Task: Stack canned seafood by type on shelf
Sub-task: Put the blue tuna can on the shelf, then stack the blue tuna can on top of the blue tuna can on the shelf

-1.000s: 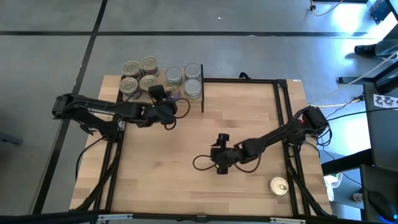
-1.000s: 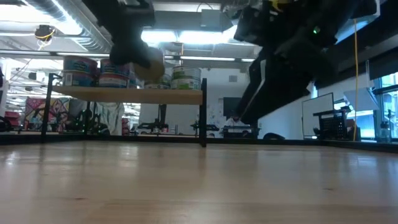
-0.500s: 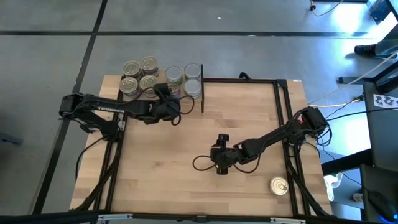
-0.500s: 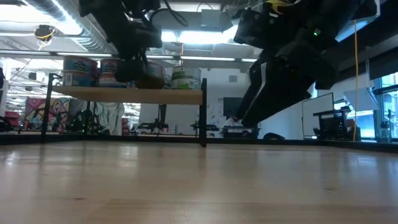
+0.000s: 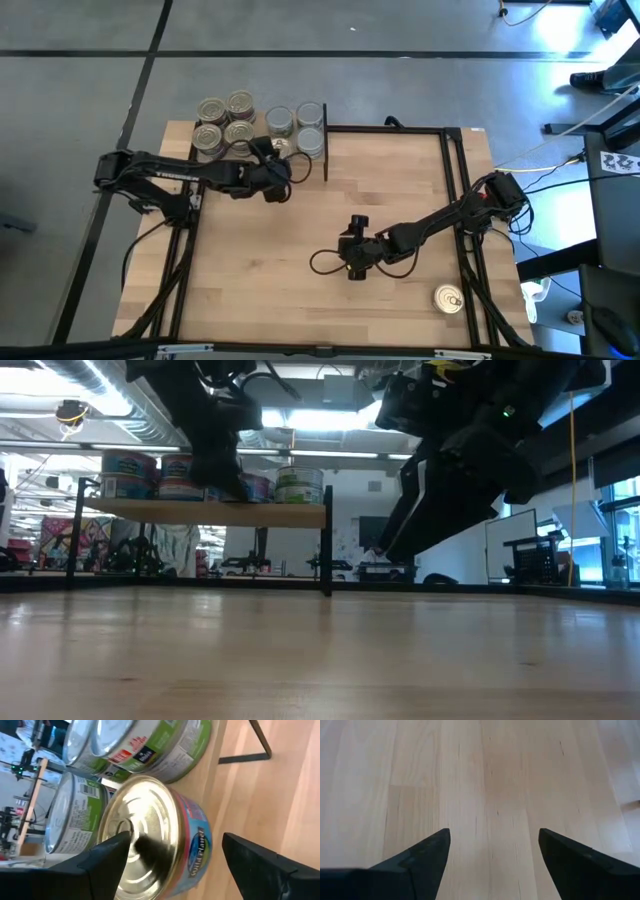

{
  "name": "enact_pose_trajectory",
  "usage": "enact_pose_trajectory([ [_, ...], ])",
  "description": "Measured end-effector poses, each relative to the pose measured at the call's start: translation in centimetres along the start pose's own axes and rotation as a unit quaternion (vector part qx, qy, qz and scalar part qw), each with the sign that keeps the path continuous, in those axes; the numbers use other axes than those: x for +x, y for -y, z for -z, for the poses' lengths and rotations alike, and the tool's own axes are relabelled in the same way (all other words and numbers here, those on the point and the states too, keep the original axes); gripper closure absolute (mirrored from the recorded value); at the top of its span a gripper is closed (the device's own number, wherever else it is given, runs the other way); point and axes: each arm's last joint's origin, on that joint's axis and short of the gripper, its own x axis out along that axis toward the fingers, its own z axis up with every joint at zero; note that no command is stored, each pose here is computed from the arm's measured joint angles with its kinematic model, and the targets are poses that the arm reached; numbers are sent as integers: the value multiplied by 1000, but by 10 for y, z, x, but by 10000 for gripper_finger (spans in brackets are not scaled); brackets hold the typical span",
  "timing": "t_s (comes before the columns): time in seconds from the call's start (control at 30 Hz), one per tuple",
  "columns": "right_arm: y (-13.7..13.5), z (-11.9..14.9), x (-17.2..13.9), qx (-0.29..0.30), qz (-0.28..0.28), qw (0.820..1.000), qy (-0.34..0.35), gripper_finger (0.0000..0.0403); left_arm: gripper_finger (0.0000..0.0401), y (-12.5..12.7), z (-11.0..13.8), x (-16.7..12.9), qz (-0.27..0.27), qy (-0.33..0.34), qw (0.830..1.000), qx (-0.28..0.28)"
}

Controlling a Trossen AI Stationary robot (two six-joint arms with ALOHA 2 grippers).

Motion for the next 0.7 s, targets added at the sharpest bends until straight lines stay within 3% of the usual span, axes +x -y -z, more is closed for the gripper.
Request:
enact_pose_trajectory([
  [0.37,0,-1,0,6,0,1000,4,100,101,-7,-1,-12,8,28,999,-18],
  [0.7,0,-1,0,7,-1,1000,6,100,100,-18,2,-5,-34,6,999,-11],
])
